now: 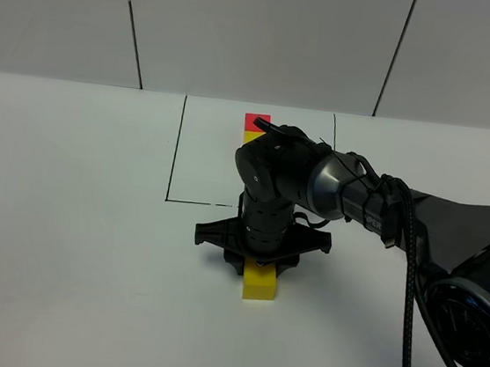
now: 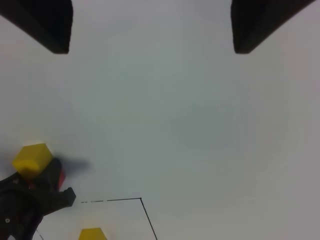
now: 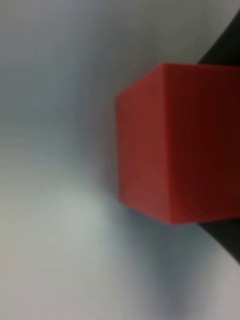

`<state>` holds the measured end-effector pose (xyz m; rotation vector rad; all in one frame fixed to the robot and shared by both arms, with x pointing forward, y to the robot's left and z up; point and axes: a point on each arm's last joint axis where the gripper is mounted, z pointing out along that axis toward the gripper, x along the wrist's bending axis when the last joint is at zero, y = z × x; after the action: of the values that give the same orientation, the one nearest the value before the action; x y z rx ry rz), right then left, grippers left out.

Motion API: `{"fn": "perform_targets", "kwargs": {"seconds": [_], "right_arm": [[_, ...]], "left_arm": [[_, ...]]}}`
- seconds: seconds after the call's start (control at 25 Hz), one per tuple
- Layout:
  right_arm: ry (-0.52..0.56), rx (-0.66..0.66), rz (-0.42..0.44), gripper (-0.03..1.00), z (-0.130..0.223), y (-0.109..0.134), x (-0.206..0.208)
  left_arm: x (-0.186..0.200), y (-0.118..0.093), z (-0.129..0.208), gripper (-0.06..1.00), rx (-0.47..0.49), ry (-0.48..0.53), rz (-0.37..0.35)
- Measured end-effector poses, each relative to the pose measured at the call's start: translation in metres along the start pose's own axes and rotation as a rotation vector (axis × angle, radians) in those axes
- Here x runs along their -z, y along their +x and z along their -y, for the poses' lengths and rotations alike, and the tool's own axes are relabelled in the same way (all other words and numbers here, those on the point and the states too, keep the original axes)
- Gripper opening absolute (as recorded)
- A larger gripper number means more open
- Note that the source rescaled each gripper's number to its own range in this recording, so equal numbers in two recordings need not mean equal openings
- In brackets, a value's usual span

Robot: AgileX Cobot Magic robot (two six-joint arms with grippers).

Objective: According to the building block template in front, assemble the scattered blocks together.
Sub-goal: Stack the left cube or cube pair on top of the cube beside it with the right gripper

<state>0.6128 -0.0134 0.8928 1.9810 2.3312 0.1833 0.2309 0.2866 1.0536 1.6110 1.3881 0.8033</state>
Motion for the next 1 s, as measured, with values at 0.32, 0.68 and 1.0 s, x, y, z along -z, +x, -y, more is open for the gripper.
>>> {"fn": "perform_targets", "kwargs": {"seconds": [0.32,0.68,1.0], "right_arm": [[-0.006,-0.005,-0.01,0.01,-0.001,0.001,0.0],[-0.02,-0.06,-0.024,0.66,-0.002,0.002,0.0],[-0.048,-0.064,-0.039,1.0,-0.011,0.006,0.013]], "left_arm": [[0.0,0.0,0.0,0.43,0.0,0.0,0.0],[0.0,0.0,0.0,0.43,0.001,0.0,0.0],[0.0,0.0,0.0,0.43,0.001,0.0,0.0]]}}
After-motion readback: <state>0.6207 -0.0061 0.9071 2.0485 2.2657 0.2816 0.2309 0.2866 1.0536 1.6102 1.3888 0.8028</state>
